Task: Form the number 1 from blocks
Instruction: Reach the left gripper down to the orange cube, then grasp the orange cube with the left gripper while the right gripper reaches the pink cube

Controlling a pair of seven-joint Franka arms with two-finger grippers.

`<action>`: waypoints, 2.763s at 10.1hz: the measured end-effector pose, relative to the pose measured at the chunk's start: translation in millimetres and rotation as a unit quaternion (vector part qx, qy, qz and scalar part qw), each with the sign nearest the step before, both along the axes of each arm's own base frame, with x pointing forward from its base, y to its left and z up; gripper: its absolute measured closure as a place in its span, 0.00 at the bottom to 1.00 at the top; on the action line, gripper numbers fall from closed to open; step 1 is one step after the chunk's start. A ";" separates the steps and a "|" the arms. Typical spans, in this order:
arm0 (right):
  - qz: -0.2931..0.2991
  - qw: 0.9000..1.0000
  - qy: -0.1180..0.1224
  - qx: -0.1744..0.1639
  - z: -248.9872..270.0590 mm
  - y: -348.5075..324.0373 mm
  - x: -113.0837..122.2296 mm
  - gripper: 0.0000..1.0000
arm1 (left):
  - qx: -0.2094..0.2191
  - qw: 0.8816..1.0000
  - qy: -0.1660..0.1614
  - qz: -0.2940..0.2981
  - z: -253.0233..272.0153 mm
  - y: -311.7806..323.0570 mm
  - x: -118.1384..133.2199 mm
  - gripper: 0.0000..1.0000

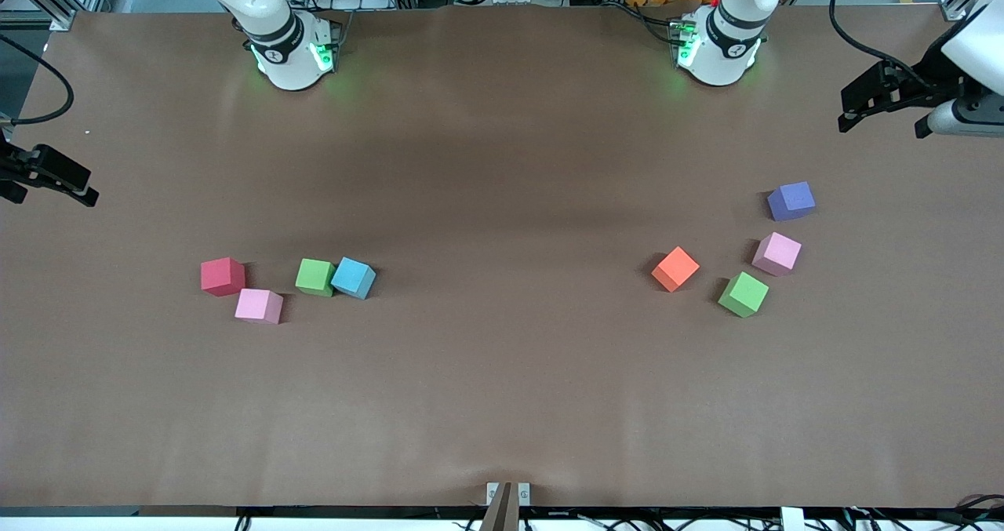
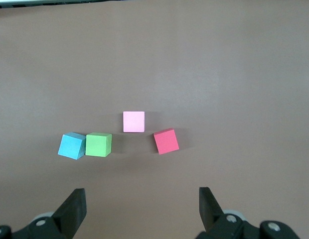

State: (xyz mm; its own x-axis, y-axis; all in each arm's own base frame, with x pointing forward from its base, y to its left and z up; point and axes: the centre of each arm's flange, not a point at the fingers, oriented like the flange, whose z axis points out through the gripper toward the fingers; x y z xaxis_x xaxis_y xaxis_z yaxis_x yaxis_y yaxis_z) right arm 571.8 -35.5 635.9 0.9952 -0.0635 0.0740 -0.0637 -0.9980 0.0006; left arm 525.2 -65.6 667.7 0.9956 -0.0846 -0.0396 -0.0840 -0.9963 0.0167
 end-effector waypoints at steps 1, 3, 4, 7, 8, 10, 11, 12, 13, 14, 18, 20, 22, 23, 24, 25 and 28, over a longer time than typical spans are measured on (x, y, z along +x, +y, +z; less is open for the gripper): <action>0.000 1.000 0.000 0.000 0.0 0.0 0.0 0.00 | 0.000 1.000 0.010 0.000 -10.5 -0.4 6.3 0.00; 0.000 1.000 0.000 0.000 0.1 0.0 0.0 0.00 | 0.000 0.999 0.034 0.007 -42.5 -1.9 26.6 0.00; 0.000 1.000 0.000 0.000 0.1 0.0 0.0 0.00 | -0.001 0.999 0.038 0.014 -56.7 -3.2 37.3 0.00; 0.000 1.000 0.001 0.000 -0.6 0.0 0.3 0.00 | -0.003 0.998 0.058 0.015 -102.3 -12.4 63.6 0.00; 0.000 1.000 0.002 0.000 -1.4 0.0 0.6 0.00 | -0.003 0.998 0.060 0.023 -120.0 -13.6 74.2 0.00; 0.000 1.000 0.008 0.000 -6.9 -0.1 3.0 0.00 | -0.003 0.996 0.061 0.069 -162.7 -23.1 96.4 0.00; 0.000 1.000 0.012 0.000 -11.7 0.1 5.2 0.00 | 0.000 0.994 0.064 0.093 -189.8 -39.8 104.7 0.00; 0.000 1.000 0.017 0.000 -17.4 0.5 7.9 0.00 | 0.003 0.991 0.070 0.115 -218.4 -56.4 109.1 0.00; 0.001 1.000 0.021 0.000 -21.7 1.4 10.0 0.00 | 0.008 0.988 0.076 0.136 -244.6 -67.8 108.5 0.00; 0.002 1.000 0.023 0.000 -24.4 2.4 11.4 0.00 | 0.011 0.985 0.079 0.153 -264.9 -72.5 104.8 0.00; 0.007 0.999 0.032 0.000 -34.9 8.9 16.8 0.00 | 0.015 0.974 0.063 0.215 -340.5 -92.9 79.2 0.00; 0.011 0.999 0.041 0.000 -46.8 14.1 22.5 0.00 | 0.020 0.965 0.060 0.253 -373.6 -114.4 57.5 0.00; 0.016 0.999 0.047 0.001 -62.6 20.6 31.7 0.00 | 0.028 0.951 0.061 0.302 -386.0 -126.1 47.1 0.00; 0.016 0.999 0.049 0.001 -71.6 22.0 37.1 0.00 | 0.035 0.943 0.060 0.327 -390.8 -126.0 45.7 0.00; 0.016 0.999 0.051 0.002 -82.5 22.9 43.1 0.00 | 0.046 0.935 0.056 0.348 -398.1 -124.7 45.4 0.00; 0.013 0.998 0.054 0.011 -94.3 24.5 49.4 0.00 | 0.057 0.927 0.050 0.367 -408.3 -124.5 45.5 0.00; -0.011 0.998 0.054 0.034 -136.0 24.3 71.7 0.00 | 0.070 0.913 0.049 0.400 -442.3 -125.8 44.5 0.00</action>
